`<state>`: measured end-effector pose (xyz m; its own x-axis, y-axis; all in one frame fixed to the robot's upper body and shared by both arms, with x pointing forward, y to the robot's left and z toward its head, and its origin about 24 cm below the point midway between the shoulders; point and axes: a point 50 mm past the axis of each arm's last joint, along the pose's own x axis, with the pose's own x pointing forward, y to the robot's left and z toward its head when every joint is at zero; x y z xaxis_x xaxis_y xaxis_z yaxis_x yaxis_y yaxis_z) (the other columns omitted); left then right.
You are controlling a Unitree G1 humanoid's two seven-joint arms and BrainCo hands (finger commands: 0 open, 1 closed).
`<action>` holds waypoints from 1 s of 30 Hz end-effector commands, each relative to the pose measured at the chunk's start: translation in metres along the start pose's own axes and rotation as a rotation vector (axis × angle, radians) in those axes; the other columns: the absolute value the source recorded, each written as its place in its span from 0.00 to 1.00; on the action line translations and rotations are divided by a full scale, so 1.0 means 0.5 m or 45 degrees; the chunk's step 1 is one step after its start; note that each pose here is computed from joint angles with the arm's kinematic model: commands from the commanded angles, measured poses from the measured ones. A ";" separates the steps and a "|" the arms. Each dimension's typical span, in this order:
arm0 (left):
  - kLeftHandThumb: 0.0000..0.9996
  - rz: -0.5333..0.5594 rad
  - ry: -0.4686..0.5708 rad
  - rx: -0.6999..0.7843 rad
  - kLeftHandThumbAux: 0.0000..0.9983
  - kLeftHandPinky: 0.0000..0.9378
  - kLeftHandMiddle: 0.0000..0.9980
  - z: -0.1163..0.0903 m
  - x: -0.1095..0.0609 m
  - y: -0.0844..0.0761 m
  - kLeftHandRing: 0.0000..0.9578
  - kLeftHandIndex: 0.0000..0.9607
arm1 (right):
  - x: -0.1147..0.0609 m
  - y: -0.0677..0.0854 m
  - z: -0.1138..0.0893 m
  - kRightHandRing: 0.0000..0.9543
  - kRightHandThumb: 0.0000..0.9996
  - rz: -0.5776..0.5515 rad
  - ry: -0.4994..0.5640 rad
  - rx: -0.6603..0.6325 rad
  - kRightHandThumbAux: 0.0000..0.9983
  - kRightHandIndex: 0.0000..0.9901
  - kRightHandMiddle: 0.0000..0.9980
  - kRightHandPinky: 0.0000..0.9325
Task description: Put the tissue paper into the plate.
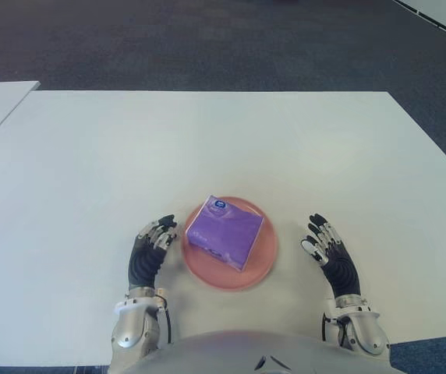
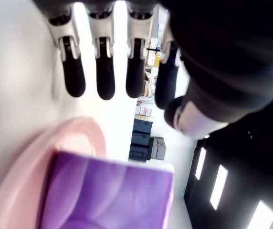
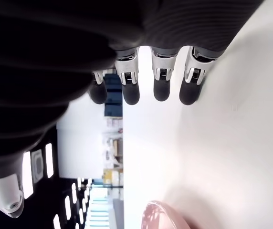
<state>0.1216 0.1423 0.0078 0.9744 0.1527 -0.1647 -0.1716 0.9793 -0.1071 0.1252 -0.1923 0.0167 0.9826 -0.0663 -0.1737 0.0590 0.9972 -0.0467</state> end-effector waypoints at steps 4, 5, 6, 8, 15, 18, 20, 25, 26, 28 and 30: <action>0.28 0.010 -0.016 0.036 0.62 0.30 0.24 -0.003 -0.018 -0.009 0.27 0.25 | -0.008 -0.007 -0.007 0.03 0.15 -0.005 0.044 0.001 0.57 0.08 0.10 0.00; 0.27 0.010 -0.019 0.040 0.61 0.29 0.24 -0.002 -0.019 -0.010 0.27 0.25 | -0.009 -0.007 -0.007 0.03 0.15 -0.006 0.047 0.003 0.57 0.08 0.10 0.00; 0.26 0.010 -0.020 0.042 0.61 0.29 0.24 -0.002 -0.019 -0.010 0.26 0.24 | -0.009 -0.007 -0.007 0.03 0.15 -0.007 0.049 0.004 0.57 0.09 0.11 0.00; 0.25 0.011 -0.023 0.049 0.60 0.28 0.24 0.000 -0.021 -0.012 0.26 0.24 | -0.009 -0.008 -0.007 0.03 0.15 -0.008 0.053 0.007 0.57 0.09 0.11 0.00; 0.24 0.011 -0.029 0.053 0.59 0.28 0.23 0.002 -0.026 -0.014 0.24 0.23 | -0.011 -0.007 -0.004 0.03 0.16 0.003 0.050 0.002 0.56 0.09 0.11 0.00; 0.24 0.002 -0.034 0.057 0.58 0.27 0.22 0.003 -0.028 -0.012 0.24 0.22 | -0.011 -0.007 -0.003 0.02 0.16 0.002 0.050 0.004 0.56 0.10 0.11 0.00; 0.23 -0.005 -0.037 0.061 0.58 0.26 0.21 0.003 -0.029 -0.012 0.23 0.22 | -0.011 -0.006 -0.002 0.02 0.16 0.001 0.051 0.004 0.56 0.10 0.11 0.00; 0.22 -0.030 -0.045 0.072 0.57 0.26 0.21 0.003 -0.028 -0.008 0.22 0.21 | -0.011 -0.004 -0.002 0.02 0.16 -0.001 0.050 -0.001 0.55 0.09 0.11 0.00; 0.22 -0.031 -0.045 0.074 0.57 0.25 0.21 0.003 -0.029 -0.007 0.22 0.21 | -0.011 -0.003 -0.002 0.02 0.16 -0.001 0.050 -0.002 0.55 0.09 0.11 0.00; 0.22 -0.035 -0.042 0.081 0.58 0.23 0.20 0.003 -0.029 -0.006 0.20 0.20 | -0.011 -0.003 0.000 0.02 0.16 0.001 0.048 -0.007 0.55 0.09 0.11 0.00; 0.21 -0.036 -0.037 0.084 0.58 0.22 0.19 0.003 -0.030 -0.005 0.19 0.19 | -0.012 -0.003 0.001 0.02 0.16 0.004 0.043 -0.016 0.54 0.09 0.10 0.00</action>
<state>0.1094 0.1388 0.0121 0.9807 0.1487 -0.1270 -0.1561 0.9865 -0.0497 0.1233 -0.1939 0.0205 0.9812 -0.0637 -0.1822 0.0543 0.9969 -0.0564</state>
